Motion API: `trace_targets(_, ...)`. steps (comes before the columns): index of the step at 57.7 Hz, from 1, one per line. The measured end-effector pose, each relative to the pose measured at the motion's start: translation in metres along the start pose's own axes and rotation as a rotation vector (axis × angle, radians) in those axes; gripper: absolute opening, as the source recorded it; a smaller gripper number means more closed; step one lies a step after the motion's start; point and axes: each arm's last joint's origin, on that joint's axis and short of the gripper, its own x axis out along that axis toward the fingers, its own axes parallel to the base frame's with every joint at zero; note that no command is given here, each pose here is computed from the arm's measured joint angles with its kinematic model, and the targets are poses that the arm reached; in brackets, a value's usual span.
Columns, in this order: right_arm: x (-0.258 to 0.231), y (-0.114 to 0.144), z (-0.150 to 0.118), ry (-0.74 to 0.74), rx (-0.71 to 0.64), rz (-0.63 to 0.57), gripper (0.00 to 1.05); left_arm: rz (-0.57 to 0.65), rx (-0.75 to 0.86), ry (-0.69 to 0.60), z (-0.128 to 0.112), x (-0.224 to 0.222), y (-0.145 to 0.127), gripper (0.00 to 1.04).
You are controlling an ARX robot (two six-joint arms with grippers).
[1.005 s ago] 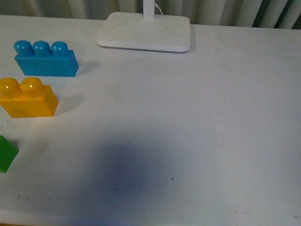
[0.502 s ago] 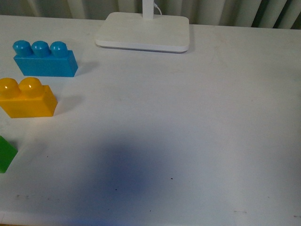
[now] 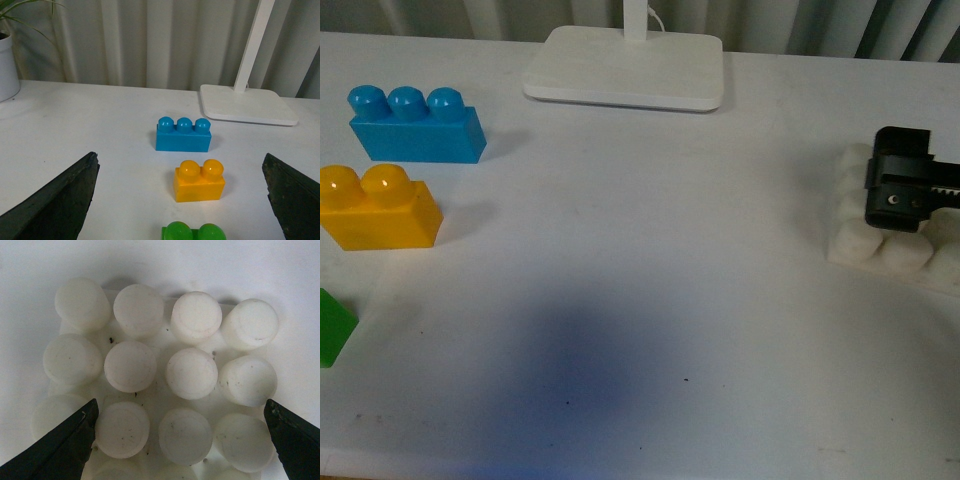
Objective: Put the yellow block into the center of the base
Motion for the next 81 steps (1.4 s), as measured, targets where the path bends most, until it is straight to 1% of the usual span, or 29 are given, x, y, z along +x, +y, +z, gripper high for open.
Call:
trace_targets(5,-0.003,0.017,-0.005,0.003,-0.013,0.012,0.96,0.000,0.000,0.000,0.000,0.000,0.000,0.98)
trace_targets(20,-0.010,0.053,-0.013,0.000,-0.031,0.033,0.96,0.000,0.000,0.000,0.000,0.000,0.000,0.98)
trace_targets(42,-0.010,0.091,-0.015,-0.006,0.000,0.022,0.96,0.000,0.000,0.000,0.000,0.000,0.000,0.98)
trace_targets(55,-0.015,0.114,-0.020,-0.007,-0.016,0.054,0.96,0.000,0.000,0.000,0.000,0.000,0.000,0.98)
trace_targets(69,-0.016,0.123,-0.019,-0.011,-0.009,0.060,0.96,0.000,0.000,0.000,0.000,0.000,0.000,0.98)
trace_targets(76,-0.017,0.119,-0.016,-0.022,-0.002,0.064,0.96,0.000,0.000,0.000,0.000,0.000,0.000,0.98)
trace_targets(81,-0.019,0.109,-0.012,-0.024,0.005,0.089,0.96,0.000,0.000,0.000,0.000,0.000,0.000,0.98)
